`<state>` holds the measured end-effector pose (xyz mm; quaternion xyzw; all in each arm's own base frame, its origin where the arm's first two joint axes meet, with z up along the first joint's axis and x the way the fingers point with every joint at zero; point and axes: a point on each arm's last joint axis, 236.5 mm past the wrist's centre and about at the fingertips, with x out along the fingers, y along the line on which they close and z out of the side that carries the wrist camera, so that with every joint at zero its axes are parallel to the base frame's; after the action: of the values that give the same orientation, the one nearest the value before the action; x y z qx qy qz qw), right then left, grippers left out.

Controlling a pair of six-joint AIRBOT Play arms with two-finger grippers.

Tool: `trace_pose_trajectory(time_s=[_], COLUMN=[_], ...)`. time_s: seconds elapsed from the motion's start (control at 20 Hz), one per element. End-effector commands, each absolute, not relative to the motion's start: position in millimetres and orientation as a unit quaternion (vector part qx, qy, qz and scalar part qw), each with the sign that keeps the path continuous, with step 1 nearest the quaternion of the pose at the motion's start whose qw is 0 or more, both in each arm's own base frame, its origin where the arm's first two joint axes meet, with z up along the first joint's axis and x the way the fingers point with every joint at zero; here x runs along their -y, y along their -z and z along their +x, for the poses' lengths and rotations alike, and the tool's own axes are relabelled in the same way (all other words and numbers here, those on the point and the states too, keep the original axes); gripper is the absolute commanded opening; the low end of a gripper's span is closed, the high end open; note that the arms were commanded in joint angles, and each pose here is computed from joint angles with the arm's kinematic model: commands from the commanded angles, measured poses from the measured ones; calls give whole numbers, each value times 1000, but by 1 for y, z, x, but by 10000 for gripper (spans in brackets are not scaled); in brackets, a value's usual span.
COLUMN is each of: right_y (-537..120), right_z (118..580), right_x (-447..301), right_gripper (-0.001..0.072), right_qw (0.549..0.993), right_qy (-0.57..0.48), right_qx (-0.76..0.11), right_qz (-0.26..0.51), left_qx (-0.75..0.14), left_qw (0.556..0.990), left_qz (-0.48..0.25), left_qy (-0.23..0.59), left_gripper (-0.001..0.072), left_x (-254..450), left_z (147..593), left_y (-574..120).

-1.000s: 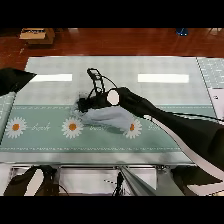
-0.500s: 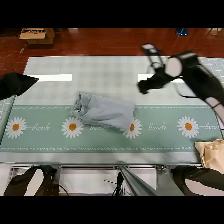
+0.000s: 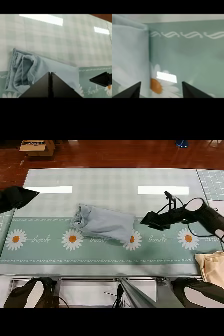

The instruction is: Fold the shirts.

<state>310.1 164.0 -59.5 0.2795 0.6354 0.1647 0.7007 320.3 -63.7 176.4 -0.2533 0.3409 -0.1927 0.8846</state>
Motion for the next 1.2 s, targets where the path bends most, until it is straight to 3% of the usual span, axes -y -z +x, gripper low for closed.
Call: trace_pose_trajectory(time_s=[0.0,0.25,0.3,0.4,0.45,0.65,0.85,1.15], right_y=[70,102,104,94,80,-19,-122,-200], right_z=[317,306,306,312,316,350,369,287], right_x=[-206,-254,-260,-267,-269,-241,-125,30], right_gripper=[593,589,560,167,50,39,38,38], right_qw=[708,685,683,689,691,744,837,867], right_qy=[-168,-162,-161,-183,-207,-285,-188,4], right_qx=[-602,-619,-619,-604,-597,-517,-444,-434], right_qz=[329,348,353,356,352,313,260,246], left_qx=[-342,-348,-351,-353,-352,-348,-335,-341], left_qw=[885,882,880,879,879,884,900,897], left_qz=[-252,-251,-251,-251,-251,-247,-231,-253], left_qy=[192,197,199,200,200,191,155,123], left_gripper=[21,21,21,21,21,22,21,21], left_x=[63,66,67,67,67,63,44,24], left_z=[320,317,316,315,315,318,331,362], left_y=[-176,-174,-173,-173,-173,-173,-169,-144])
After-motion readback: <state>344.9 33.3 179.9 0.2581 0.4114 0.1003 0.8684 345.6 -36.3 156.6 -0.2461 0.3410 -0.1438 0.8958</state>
